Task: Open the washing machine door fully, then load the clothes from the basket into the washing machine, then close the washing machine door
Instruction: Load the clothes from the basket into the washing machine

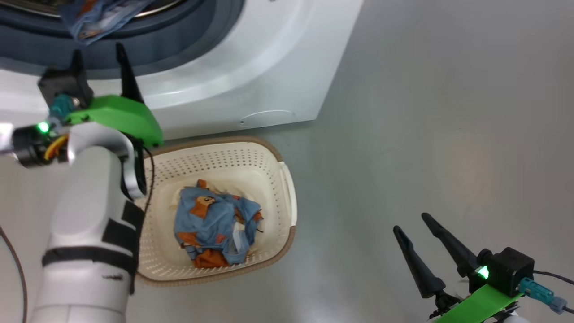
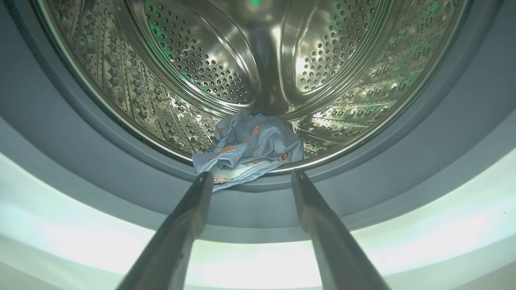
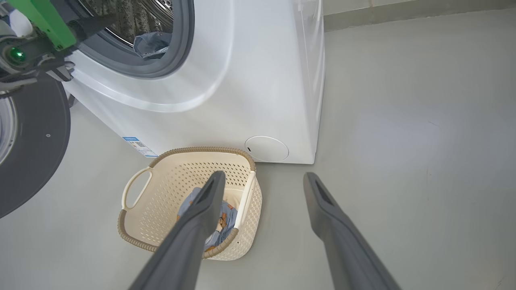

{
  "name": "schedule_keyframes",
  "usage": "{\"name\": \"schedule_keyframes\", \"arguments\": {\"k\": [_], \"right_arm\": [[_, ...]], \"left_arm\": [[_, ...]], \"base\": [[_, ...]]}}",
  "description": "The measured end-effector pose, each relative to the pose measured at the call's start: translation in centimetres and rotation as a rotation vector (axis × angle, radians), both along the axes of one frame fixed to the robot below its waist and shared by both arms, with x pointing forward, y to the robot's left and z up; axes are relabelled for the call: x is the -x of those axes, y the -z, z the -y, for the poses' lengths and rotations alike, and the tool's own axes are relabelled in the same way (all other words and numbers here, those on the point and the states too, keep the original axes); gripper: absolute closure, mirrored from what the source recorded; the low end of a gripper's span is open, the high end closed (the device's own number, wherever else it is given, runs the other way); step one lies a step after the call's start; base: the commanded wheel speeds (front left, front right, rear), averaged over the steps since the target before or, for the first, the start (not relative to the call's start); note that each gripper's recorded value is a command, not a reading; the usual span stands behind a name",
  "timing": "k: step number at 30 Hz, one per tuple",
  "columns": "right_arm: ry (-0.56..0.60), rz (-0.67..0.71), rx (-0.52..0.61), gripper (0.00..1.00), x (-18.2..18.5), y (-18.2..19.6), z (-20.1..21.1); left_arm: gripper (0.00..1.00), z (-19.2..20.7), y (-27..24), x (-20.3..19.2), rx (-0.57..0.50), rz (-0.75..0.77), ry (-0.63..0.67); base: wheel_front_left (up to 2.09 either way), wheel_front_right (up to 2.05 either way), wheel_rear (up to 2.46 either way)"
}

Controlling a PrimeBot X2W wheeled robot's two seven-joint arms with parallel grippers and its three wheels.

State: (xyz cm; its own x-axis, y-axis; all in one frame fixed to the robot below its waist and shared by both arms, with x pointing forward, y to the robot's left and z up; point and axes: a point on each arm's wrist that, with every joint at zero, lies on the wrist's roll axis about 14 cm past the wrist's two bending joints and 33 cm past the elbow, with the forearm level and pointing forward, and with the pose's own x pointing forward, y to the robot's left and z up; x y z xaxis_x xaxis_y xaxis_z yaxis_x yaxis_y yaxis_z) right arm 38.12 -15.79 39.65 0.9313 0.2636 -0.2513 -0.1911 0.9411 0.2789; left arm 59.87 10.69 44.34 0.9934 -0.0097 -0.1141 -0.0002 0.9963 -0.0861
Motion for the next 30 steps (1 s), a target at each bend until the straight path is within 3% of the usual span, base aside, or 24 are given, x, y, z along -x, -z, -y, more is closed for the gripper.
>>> {"name": "schedule_keyframes", "arguments": {"k": [9,23,30], "right_arm": [[-0.048,0.029,0.0,0.0,-1.4,-0.3,-1.2],[-0.068,0.1,0.035,0.0,-3.1,-1.8,-1.0],[-0.066,0.108,0.026,0.0,-2.6,-2.3,-1.3]], "left_arm": [[0.0,0.0,0.3,5.1,0.041,0.022,0.003],[0.0,-3.2,1.9,17.1,0.05,-0.067,-0.143],[0.0,-3.7,0.9,20.0,0.071,-0.066,-0.176]], "base": [[0.0,0.0,0.0],[0.0,0.0,0.0],[0.0,0.0,0.0]]}}
